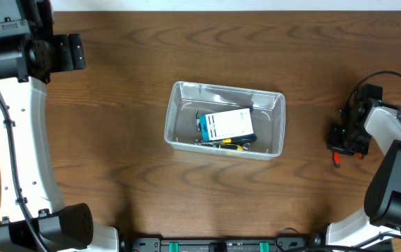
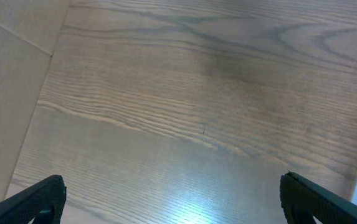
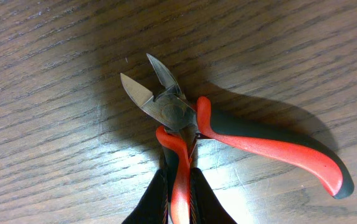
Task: Pack container
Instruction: 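Lower the right gripper and close it on the red pliers handle, then lift the pliers and lower them into the container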
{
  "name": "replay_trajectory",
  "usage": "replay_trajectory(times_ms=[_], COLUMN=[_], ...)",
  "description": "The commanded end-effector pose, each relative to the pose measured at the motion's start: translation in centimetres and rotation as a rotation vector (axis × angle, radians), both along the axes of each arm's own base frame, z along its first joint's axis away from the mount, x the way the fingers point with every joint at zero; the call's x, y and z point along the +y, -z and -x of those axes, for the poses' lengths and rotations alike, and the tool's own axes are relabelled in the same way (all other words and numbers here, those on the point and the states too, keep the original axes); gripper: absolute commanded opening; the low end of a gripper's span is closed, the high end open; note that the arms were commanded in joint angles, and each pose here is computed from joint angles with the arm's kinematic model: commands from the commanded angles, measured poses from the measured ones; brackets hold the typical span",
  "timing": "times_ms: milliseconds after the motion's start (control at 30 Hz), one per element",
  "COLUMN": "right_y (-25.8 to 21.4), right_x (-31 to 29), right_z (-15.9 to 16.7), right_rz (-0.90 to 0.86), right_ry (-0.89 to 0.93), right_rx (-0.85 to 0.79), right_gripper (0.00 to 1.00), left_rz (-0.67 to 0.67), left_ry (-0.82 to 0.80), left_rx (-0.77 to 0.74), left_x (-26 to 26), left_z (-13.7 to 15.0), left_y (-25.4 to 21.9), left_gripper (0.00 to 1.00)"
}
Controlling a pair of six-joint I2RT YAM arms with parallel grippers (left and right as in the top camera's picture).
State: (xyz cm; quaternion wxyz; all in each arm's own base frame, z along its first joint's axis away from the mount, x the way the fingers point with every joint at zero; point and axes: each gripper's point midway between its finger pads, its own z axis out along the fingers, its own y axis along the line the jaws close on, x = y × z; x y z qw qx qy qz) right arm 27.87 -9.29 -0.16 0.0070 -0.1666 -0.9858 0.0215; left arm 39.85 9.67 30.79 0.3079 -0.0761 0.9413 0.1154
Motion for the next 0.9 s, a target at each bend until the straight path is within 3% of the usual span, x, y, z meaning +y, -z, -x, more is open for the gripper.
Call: replay_trajectory(times_ms=[0,400,633,867], right_y=[-1.4,-17.9,-24.5,-25.4], right_x=[0.0,2.6,9.7,18.9], right_z=[-1.1,-10.4,-11.5,-10.0], right_rz=[-0.018,0.046,0.052,-0.018], right_ry=[-0.014,-0.244,-0.538,-0.803], right_rx=[-0.057,-0.498,-0.575,-0.589], right_gripper=[0.01,0.01,0.01,0.01], left_rz=[-0.004,-0.004,-0.004,-0.004], left_ry=[-0.012,-0.012,-0.012,-0.012], left_rx=[-0.018,-0.018,-0.018,-0.018], left_x=[0.2,0.2,0.2,0.2], left_z=[0.2,0.2,0.2,0.2], left_y=[-0.7,-0.7,-0.7,-0.7], left_gripper=[0.98,0.98,0.98,0.98])
